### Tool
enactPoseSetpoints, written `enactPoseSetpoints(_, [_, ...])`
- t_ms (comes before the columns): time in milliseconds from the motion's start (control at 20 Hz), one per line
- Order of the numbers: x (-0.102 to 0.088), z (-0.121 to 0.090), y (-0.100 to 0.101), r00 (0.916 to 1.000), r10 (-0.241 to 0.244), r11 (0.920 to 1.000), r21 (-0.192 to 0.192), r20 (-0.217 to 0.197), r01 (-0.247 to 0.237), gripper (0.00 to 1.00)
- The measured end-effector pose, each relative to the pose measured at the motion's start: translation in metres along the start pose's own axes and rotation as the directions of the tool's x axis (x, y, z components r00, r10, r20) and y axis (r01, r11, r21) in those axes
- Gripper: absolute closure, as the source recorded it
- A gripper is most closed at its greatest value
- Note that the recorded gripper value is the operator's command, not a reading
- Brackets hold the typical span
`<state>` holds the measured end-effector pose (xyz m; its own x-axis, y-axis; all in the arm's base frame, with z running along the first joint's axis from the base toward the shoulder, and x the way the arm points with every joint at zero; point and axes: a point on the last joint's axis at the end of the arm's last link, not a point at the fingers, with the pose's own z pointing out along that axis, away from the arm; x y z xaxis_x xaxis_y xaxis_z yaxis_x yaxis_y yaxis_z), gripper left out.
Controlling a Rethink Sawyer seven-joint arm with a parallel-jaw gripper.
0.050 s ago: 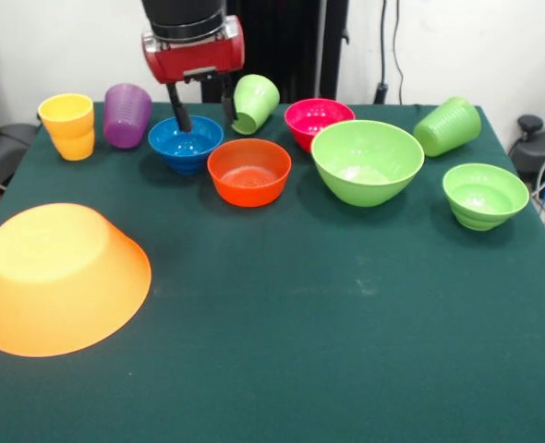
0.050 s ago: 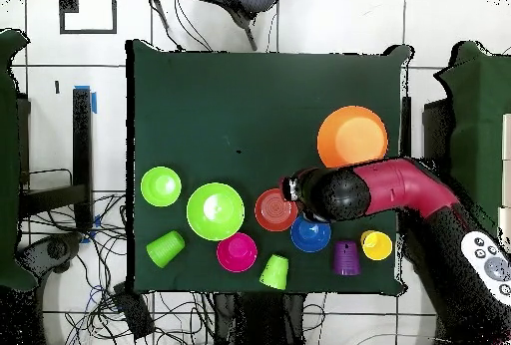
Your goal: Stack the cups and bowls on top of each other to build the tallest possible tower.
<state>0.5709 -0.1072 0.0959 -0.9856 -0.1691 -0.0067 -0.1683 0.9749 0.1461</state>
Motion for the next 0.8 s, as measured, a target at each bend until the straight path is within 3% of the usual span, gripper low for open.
enactPoseSetpoints(150, [0.004,0.01,0.003,0.9984,-0.055,0.9984,0.009,-0.009,0.055,0.0])
enactPoseSetpoints(200, [0.009,0.02,0.007,0.9943,-0.103,0.9943,0.024,-0.025,0.104,0.0])
enactPoseSetpoints(300, [0.011,0.025,0.009,0.9918,-0.123,0.9919,0.028,-0.034,0.124,0.0])
enactPoseSetpoints(450, [0.018,0.043,0.02,0.9725,-0.22,0.9736,0.045,-0.077,0.224,0.0])
enactPoseSetpoints(550, [0.02,0.047,0.022,0.9655,-0.245,0.9671,0.047,-0.087,0.25,0.0])
enactPoseSetpoints(600, [0.025,0.054,0.023,0.952,-0.288,0.9548,0.046,-0.105,0.294,0.0])
enactPoseSetpoints(800, [0.032,0.062,0.021,0.9339,-0.333,0.9395,0.039,-0.13,0.34,0.0])
